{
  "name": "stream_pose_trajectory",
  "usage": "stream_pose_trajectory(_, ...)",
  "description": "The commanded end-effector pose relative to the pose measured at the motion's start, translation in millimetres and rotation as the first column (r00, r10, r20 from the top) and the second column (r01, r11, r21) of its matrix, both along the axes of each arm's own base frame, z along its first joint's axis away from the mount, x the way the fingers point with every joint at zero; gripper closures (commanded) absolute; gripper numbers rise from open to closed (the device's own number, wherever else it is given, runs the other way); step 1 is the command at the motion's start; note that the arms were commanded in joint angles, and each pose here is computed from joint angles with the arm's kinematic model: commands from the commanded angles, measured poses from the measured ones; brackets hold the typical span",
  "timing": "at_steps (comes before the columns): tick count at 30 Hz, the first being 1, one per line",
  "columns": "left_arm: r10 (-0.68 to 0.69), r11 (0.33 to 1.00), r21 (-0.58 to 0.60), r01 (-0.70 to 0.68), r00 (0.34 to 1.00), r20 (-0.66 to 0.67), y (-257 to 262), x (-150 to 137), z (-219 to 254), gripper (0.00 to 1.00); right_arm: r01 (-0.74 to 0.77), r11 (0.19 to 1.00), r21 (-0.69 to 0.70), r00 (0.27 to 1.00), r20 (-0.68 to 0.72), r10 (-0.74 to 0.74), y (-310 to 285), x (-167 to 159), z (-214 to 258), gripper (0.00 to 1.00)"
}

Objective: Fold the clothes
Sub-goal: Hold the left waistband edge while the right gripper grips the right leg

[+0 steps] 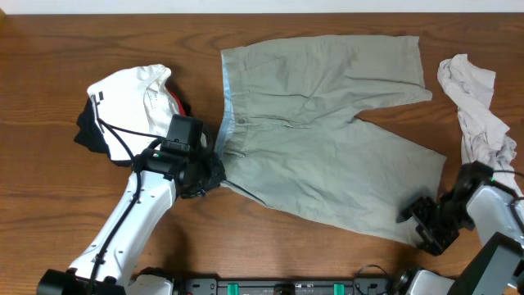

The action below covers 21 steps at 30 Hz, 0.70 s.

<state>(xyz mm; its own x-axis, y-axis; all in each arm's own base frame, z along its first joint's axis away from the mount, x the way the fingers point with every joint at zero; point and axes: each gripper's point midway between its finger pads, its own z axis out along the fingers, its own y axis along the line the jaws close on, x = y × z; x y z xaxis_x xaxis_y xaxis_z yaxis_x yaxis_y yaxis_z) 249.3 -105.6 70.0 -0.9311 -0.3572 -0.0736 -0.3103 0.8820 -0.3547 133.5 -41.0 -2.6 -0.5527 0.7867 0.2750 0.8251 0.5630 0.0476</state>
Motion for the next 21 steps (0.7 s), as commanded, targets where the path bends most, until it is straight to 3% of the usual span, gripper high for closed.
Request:
stream_pose_trajectory(1, -0.005, 1.0, 0.012, 0.005, 1.0, 0.003, 3.1, -0.6, -2.3, 0.94, 0.061, 0.998, -0.022, 0.998, -0.014, -0.061, 0.6, -6.3, -8.2, 0.29)
stream_pose_trajectory(6, -0.005, 1.0, 0.012, 0.005, 1.0, 0.003, 3.2, -0.7, -2.3, 0.94, 0.109, 0.992, -0.067, 0.994, -0.006, -0.11, -2.6, -10.1, -23.2, 0.35)
stream_pose_trajectory(8, -0.005, 1.0, 0.012, 0.005, 1.0, 0.003, 3.1, -0.7, -2.3, 0.94, 0.108, 0.991, -0.082, 0.994, 0.003, -0.108, -5.0, -9.6, -26.1, 0.48)
stream_pose_trajectory(10, -0.005, 1.0, 0.012, 0.005, 1.0, 0.002, 3.1, -0.8, -2.3, 0.94, 0.106, 0.991, -0.086, 0.994, 0.007, -0.106, -6.1, -8.2, -25.4, 0.7)
stream_pose_trajectory(12, -0.005, 1.0, 0.012, 0.005, 1.0, 0.002, 3.1, -0.8, -2.3, 0.94, 0.106, 0.991, -0.087, 0.994, 0.007, -0.105, -6.7, -7.5, -24.4, 0.85)
stream_pose_trajectory(15, -0.005, 1.0, 0.012, 0.005, 1.0, 0.002, 3.1, -0.8, -2.3, 0.93, 0.097, 0.992, -0.086, 0.995, 0.007, -0.097, -7.6, -5.9, -21.7, 0.95)
stream_pose_trajectory(21, -0.016, 1.0, 0.014, 0.016, 1.0, 0.007, 3.0, -0.8, -1.9, 0.94, 0.059, 0.995, -0.085, 0.998, 0.022, -0.058, -12.6, 3.1, -9.0, 0.99)
